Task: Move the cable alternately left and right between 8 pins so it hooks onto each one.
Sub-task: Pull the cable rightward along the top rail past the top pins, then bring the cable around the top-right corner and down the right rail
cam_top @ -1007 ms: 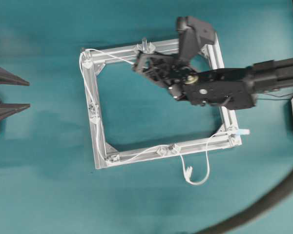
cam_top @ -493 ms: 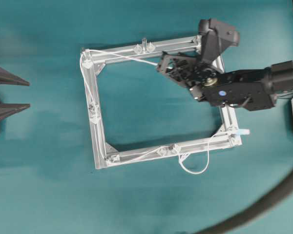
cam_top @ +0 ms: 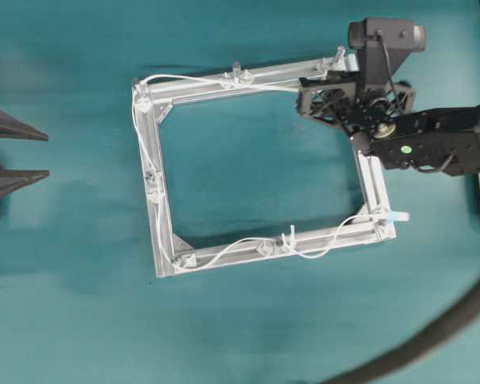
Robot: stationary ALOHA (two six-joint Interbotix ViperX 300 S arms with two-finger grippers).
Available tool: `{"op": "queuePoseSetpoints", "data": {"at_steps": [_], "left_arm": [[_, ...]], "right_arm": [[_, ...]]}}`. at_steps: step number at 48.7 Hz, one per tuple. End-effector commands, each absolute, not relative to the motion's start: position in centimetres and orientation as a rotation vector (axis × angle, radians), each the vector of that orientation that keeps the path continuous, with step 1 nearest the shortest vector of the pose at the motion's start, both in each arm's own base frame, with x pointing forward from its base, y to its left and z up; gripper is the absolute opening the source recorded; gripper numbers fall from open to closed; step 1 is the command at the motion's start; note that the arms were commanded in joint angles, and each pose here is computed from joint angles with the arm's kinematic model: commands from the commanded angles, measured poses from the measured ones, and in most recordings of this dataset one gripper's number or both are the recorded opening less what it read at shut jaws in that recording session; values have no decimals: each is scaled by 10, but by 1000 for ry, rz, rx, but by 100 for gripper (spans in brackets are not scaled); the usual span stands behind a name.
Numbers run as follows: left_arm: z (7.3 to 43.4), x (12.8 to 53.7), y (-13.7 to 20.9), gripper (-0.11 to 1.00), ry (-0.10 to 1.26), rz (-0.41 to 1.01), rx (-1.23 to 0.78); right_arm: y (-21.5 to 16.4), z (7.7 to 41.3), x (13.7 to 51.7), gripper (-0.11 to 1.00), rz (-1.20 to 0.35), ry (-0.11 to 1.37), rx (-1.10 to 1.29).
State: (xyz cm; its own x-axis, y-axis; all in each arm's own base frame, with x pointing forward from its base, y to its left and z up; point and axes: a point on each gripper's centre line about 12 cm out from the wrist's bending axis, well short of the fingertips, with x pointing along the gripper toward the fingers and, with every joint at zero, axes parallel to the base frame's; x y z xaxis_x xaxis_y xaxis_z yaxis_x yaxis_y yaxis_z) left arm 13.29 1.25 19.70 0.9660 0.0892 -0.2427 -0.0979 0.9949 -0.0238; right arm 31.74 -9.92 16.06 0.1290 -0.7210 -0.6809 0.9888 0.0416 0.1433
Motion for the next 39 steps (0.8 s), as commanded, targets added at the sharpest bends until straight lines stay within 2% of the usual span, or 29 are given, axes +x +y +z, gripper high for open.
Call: {"op": "queuePoseSetpoints", "data": {"at_steps": [1,15,23,39], "left_arm": [[201,134,12,74,237,91,-26],[201,134,12,74,237,91,-26],[201,134,12,74,235,91,-26],[200,134,12,74,238,91,-26]], "right_arm": [[-105,174,316,15,-1374,481,615],[-126,181,314,15,-1319,565,369],[-134,187,316,15,-1283,559,223],[-141,186,300,15,-1304,554,66]]}}
